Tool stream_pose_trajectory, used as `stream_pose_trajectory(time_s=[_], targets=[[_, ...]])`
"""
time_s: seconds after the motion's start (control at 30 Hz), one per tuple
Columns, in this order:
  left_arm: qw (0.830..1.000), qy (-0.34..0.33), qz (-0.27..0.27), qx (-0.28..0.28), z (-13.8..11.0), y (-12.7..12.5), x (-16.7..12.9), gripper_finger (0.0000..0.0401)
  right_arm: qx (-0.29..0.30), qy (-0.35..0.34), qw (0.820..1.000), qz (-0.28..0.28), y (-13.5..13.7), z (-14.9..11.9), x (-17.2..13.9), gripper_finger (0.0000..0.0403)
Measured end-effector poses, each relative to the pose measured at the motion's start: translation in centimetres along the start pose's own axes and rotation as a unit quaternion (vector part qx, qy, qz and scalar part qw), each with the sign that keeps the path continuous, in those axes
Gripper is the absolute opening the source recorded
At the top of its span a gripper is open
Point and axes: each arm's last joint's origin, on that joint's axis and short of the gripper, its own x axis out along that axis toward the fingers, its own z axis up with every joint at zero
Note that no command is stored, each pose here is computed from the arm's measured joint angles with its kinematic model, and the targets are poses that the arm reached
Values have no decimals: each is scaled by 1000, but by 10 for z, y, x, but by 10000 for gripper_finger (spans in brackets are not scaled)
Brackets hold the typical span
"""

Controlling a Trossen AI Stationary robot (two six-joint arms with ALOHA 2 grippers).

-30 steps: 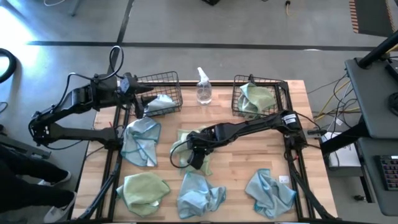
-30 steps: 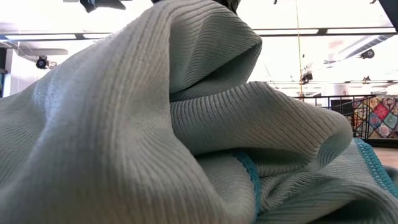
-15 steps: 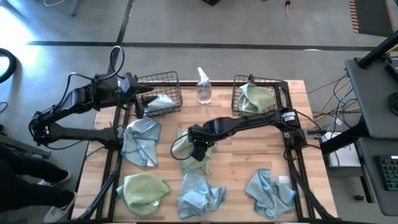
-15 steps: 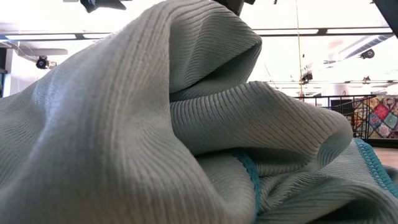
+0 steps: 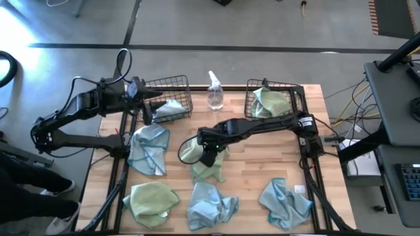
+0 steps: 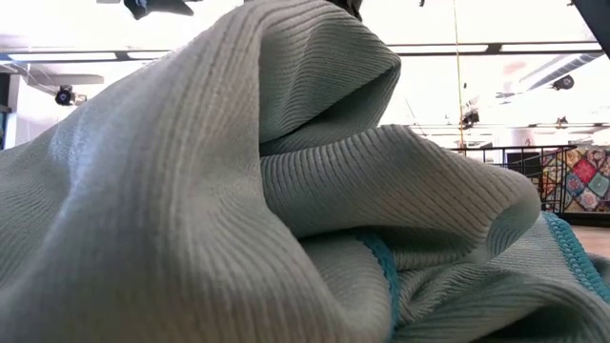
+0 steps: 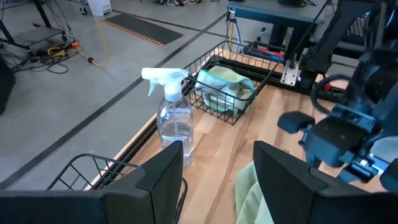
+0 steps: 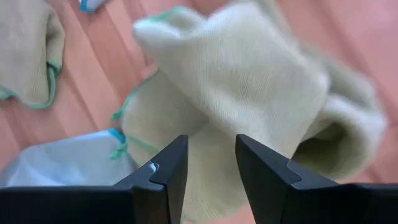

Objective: Sort microfiber towel by color & place in baskets
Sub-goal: Put the green microfiber cloth into the right wire basket

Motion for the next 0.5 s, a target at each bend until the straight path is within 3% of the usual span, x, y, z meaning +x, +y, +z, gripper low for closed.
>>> stream_pose_trajectory(time_s=[0.2,0.5], targets=[[1000,0,0,1,0,0,0,180,-22,-10,999,-23,2,6,-19,130],[1000,1,0,9,0,0,1,180,-28,45,997,-57,-10,-7,-8,130]])
